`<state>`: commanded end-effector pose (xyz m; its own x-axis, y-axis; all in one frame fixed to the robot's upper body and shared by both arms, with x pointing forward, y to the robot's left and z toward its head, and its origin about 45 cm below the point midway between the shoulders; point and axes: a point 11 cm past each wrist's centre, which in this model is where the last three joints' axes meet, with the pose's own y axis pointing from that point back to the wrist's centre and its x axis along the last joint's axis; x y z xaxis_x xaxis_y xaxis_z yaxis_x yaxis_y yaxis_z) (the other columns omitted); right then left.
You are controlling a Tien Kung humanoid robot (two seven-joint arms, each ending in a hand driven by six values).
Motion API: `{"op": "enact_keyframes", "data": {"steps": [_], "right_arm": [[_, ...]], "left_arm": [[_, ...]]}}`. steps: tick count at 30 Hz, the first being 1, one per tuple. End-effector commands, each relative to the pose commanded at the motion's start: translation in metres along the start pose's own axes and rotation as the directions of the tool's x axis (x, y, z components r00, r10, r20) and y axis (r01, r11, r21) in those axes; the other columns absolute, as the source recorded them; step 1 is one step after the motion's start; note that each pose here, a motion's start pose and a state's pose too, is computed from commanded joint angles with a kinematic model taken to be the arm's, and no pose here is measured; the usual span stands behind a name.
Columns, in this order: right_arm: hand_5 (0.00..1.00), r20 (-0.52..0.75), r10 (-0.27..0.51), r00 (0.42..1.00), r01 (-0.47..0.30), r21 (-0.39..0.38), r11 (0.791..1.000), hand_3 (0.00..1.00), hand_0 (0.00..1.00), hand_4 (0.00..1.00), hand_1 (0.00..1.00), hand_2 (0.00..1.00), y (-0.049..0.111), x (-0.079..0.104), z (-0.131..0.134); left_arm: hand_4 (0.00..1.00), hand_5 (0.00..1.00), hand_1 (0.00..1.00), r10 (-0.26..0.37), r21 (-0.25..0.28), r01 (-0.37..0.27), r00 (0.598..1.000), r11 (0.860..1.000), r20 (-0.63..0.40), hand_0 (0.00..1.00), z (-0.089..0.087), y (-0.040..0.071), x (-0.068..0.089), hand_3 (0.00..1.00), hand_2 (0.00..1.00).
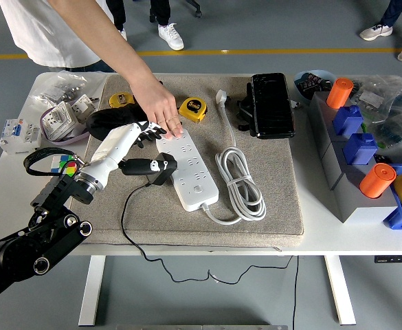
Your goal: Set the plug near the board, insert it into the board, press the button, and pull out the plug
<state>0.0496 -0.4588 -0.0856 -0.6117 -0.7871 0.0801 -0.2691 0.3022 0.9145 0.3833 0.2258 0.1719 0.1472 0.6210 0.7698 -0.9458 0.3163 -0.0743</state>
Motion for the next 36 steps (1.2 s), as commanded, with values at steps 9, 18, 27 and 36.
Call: {"op": "enact_keyframes", "data": {"steps": [9, 18, 27, 36], "right_arm": [[0.522, 0.007, 0.009, 1.000, -0.009, 0.006, 1.000, 0.511, 0.601, 0.813, 0.653, 0.630, 0.000, 0.002, 0.001], [0.522, 0.007, 0.010, 1.000, -0.010, 0.013, 1.000, 0.511, 0.599, 0.812, 0.651, 0.629, 0.000, 0.002, 0.000], [0.523, 0.013, 0.008, 1.000, -0.008, 0.021, 1.000, 0.508, 0.599, 0.810, 0.650, 0.625, 0.000, 0.001, -0.003], [0.519, 0.020, 0.006, 1.000, -0.006, 0.031, 1.000, 0.507, 0.600, 0.807, 0.650, 0.622, 0.000, -0.001, -0.007]], "left_arm": [[0.998, 0.602, 0.630, 0.034, 0.009, -0.033, 0.998, 0.999, -0.061, 0.541, -0.008, 0.024, 0.003, 0.662, 0.632], [0.996, 0.611, 0.701, -0.048, 0.023, 0.048, 0.999, 0.999, -0.016, 0.678, -0.015, 0.038, -0.019, 0.678, 0.702], [0.990, 0.609, 0.711, -0.082, 0.045, 0.082, 0.997, 0.996, -0.006, 0.686, -0.017, 0.040, -0.027, 0.685, 0.717], [0.988, 0.610, 0.719, -0.105, 0.064, 0.104, 0.994, 0.993, 0.014, 0.694, -0.019, 0.038, -0.031, 0.695, 0.726]]}}
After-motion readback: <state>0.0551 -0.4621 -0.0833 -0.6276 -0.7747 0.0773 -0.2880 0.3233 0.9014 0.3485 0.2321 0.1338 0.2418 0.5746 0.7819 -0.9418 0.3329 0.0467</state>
